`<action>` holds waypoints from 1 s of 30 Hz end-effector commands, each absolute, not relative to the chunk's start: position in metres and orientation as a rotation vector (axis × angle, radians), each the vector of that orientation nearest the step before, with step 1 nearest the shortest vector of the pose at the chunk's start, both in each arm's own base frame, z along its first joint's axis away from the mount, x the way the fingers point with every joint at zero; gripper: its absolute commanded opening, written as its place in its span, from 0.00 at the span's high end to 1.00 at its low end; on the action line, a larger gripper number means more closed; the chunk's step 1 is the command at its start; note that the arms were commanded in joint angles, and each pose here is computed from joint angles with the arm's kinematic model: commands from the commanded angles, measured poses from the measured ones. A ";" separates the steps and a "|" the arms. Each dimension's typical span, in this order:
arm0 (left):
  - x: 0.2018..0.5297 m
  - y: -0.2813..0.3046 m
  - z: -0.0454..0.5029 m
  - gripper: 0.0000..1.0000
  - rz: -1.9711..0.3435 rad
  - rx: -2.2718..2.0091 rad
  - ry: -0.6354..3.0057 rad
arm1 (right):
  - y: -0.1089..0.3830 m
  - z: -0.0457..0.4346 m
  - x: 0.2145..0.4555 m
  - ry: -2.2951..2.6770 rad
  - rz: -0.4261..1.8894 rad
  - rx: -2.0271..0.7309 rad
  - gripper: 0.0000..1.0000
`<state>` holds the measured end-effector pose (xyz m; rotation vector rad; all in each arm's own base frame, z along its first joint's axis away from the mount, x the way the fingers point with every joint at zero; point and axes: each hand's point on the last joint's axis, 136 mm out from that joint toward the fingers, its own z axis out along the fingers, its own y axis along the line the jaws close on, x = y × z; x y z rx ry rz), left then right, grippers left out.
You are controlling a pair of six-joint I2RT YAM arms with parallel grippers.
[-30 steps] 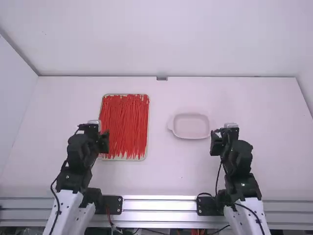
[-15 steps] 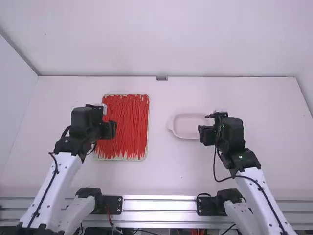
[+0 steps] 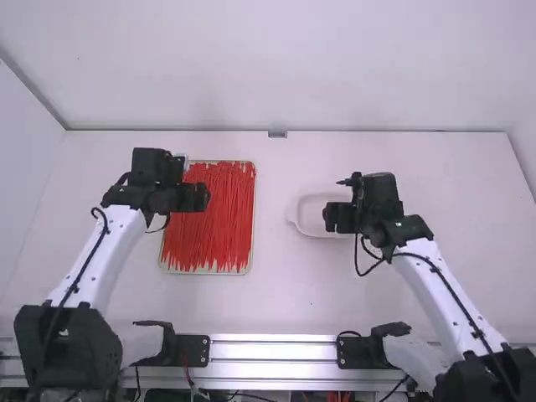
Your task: Fasten the cable tie
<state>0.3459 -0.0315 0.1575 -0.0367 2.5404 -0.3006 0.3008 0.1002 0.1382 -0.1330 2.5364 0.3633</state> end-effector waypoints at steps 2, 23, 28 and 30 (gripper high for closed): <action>0.362 -0.029 0.164 0.05 -0.297 -0.044 2.534 | 0.112 0.147 0.309 2.547 0.397 -0.142 0.05; 0.414 -0.052 0.195 0.01 -0.317 0.042 2.520 | 0.128 0.142 0.308 2.591 0.413 -0.190 0.01; 0.433 -0.069 0.191 0.01 -0.322 0.122 2.547 | 0.127 0.142 0.308 2.591 0.405 -0.191 0.01; 0.444 -0.078 0.185 0.01 -0.331 0.138 2.549 | 0.127 0.142 0.308 2.591 0.405 -0.191 0.02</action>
